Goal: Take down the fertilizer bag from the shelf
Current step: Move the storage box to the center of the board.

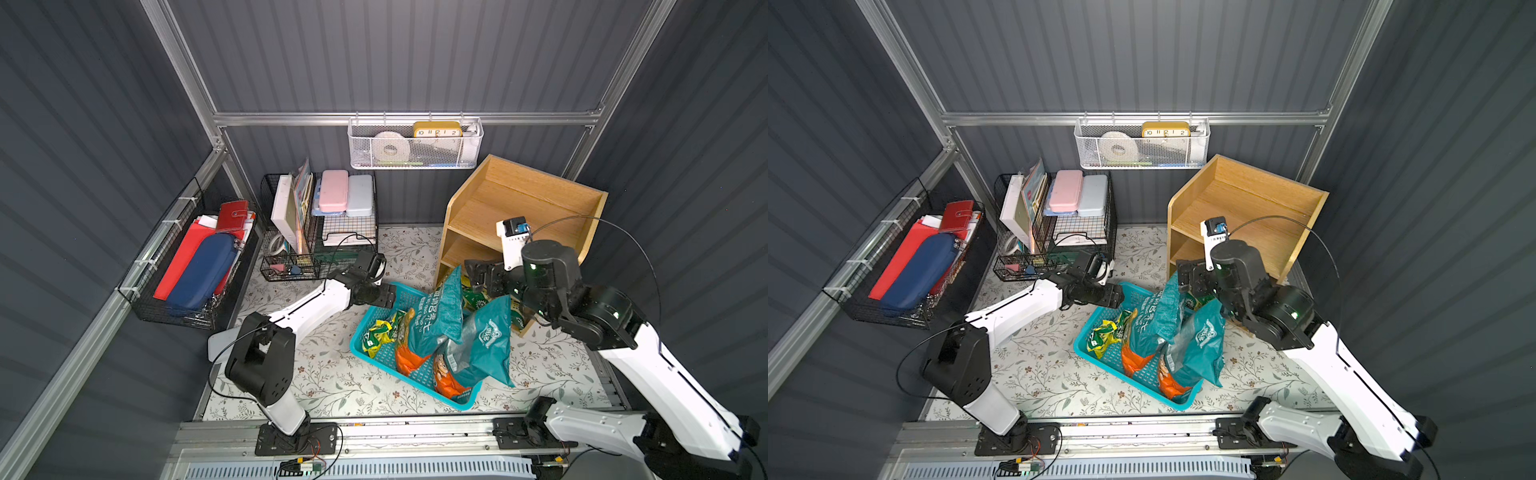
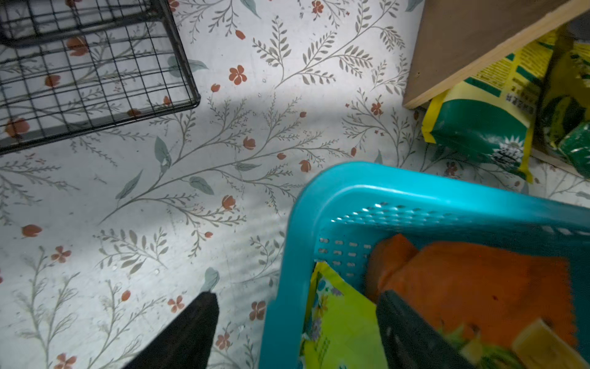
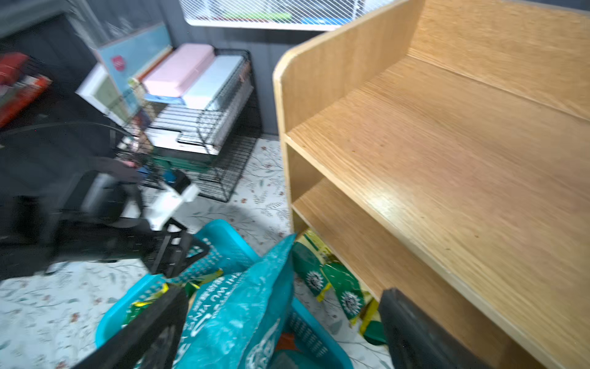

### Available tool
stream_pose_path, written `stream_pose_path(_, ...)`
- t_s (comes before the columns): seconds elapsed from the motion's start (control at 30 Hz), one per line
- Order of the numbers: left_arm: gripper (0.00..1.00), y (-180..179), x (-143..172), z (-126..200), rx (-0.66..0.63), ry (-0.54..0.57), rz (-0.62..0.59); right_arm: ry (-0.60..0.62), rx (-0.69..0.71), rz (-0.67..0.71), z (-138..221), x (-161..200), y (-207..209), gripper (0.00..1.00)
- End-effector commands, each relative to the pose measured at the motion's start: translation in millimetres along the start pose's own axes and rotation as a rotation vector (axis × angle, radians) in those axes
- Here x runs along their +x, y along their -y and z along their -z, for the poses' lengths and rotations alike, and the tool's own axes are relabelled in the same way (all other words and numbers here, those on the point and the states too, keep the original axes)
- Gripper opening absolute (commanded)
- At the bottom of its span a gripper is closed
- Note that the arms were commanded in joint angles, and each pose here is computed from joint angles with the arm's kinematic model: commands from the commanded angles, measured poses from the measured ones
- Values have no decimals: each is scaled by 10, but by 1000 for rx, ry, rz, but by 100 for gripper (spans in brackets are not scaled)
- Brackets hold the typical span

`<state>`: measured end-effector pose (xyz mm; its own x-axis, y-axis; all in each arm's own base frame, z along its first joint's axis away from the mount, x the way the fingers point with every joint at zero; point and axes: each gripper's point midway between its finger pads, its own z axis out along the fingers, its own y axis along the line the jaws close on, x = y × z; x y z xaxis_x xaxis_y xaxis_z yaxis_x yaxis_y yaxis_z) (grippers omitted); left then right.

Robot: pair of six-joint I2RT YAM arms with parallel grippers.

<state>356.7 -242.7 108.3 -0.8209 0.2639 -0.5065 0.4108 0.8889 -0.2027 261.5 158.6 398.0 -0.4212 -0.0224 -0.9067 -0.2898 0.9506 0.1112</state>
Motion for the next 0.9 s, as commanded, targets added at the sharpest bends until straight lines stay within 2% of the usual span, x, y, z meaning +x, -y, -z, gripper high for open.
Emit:
stream_pose_path(0.0, 74, 55, -119, -69, 43, 21, 4, 83, -78, -42, 90, -200, -117, 88)
stream_pose_path(0.17, 53, -41, 74, -188, 24, -34, 26, 43, -34, -25, 31, -130, -64, 84)
stream_pose_path(0.3, 43, -426, 173, -64, -83, -33, 122, 41, -25, -19, -20, -129, -71, 84)
stream_pose_path(0.53, 43, -1158, 466, 298, -292, -15, 340, 29, -15, -12, -86, -81, -72, 82)
stream_pose_path(0.67, 44, -1527, 721, 471, -394, -20, 516, -6, -4, 17, -145, 3, -69, 82)
stream_pose_path(0.87, 47, -1662, 955, 743, -486, 43, 641, -157, 30, 125, -357, 337, -68, 77)
